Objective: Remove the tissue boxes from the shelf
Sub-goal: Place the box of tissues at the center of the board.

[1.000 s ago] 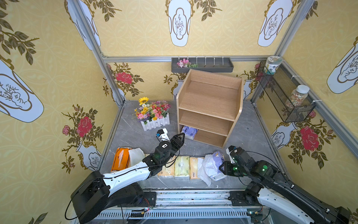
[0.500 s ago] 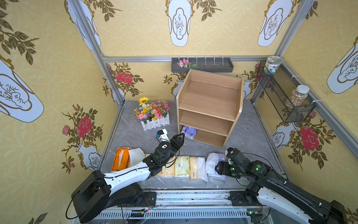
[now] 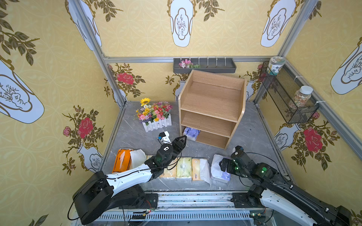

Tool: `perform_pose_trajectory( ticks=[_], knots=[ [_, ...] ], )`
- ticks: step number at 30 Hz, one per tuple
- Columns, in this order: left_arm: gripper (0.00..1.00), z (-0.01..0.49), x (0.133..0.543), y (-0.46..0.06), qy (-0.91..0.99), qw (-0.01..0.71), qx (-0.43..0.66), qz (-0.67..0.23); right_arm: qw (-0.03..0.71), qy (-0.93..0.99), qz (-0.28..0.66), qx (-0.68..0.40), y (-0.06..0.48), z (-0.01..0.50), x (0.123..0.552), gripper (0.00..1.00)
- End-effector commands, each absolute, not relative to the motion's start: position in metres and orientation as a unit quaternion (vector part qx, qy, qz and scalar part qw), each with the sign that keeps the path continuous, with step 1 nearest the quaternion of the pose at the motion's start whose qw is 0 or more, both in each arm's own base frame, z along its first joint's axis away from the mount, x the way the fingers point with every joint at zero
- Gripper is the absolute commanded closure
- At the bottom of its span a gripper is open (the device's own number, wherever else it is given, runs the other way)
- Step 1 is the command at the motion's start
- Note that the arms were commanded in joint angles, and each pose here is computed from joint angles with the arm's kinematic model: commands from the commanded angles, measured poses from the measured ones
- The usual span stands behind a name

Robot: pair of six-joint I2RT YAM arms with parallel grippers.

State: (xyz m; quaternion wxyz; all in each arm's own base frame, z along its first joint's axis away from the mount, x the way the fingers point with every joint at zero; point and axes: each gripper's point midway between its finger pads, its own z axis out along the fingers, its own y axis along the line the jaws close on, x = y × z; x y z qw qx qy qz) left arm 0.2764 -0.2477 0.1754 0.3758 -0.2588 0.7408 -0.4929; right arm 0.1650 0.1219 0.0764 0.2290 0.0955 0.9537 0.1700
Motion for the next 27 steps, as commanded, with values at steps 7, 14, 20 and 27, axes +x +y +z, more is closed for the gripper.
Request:
perform_pose_trajectory(
  ticks=[7, 14, 20, 27],
  knots=[
    [0.51, 0.176, 0.273, -0.246, 0.732, 0.372, -0.263, -0.506, 0.247, 0.937, 0.247, 0.031, 0.166, 0.076, 0.185, 0.02],
    [0.52, 0.169, 0.273, -0.244, 0.734, 0.363, -0.274, -0.505, 0.222, 0.932, 0.286, -0.017, 0.182, 0.079, 0.172, 0.03],
    [0.52, 0.163, 0.276, -0.25, 0.742, 0.349, -0.281, -0.498, 0.201, 0.927, 0.314, -0.031, 0.195, 0.081, 0.165, 0.04],
    [0.52, 0.146, 0.278, -0.257, 0.755, 0.323, -0.296, -0.488, 0.197, 0.925, 0.323, -0.028, 0.201, 0.082, 0.161, 0.05]
  ],
)
